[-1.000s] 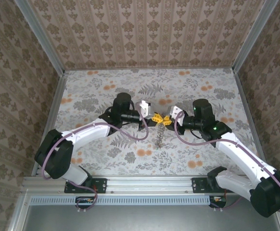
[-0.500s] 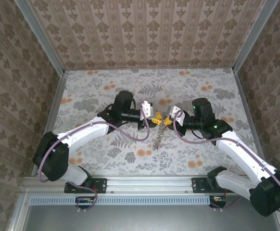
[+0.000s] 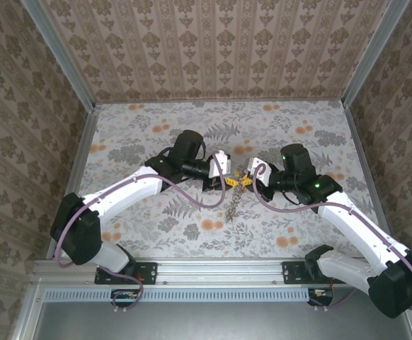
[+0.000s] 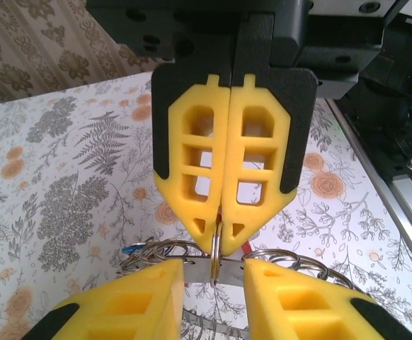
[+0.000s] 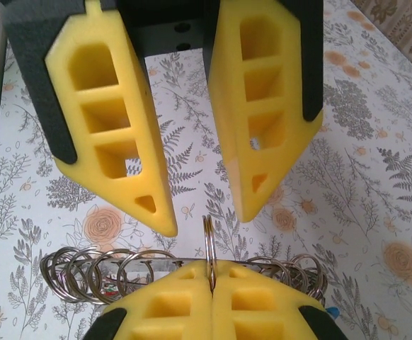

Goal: Put the keys on the keyring

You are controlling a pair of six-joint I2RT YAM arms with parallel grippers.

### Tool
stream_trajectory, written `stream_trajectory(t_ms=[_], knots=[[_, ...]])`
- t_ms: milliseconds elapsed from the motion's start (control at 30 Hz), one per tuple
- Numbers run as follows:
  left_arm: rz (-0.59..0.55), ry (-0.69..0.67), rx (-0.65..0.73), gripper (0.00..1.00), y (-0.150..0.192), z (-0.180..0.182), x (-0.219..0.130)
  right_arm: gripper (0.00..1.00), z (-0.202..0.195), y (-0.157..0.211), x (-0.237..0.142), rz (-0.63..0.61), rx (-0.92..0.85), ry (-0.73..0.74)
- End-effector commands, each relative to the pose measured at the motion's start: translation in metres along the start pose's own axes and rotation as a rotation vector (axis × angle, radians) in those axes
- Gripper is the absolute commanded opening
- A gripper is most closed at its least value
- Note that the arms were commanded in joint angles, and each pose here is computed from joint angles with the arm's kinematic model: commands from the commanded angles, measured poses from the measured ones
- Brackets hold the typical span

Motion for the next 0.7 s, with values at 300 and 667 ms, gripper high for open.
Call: stream_trajectory(t_ms=[300,667], knots=[[0.019,0.033,0.032,0.18,-0.008,0.001,0.009,0.00,-0.003,-0.025,-0.006,-0.058,-0.051,0.017],[-0.030,0.008,0.034,0.00,-0.012,0.002,0.001,0.08,-0.003,-0.008,-0.005,-0.002,-0.066,0.055]])
Point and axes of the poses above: each hand's point on the last joint's axis, 136 mm out from that joint toward the fingers, its own x axis out along the fingers, its own z axis along the line the jaws close on, y = z × x, the point moved 3 cm from there along -x, back along the fingers, and after that the axes turned 2 degrees about x, right-handed, at the moved point
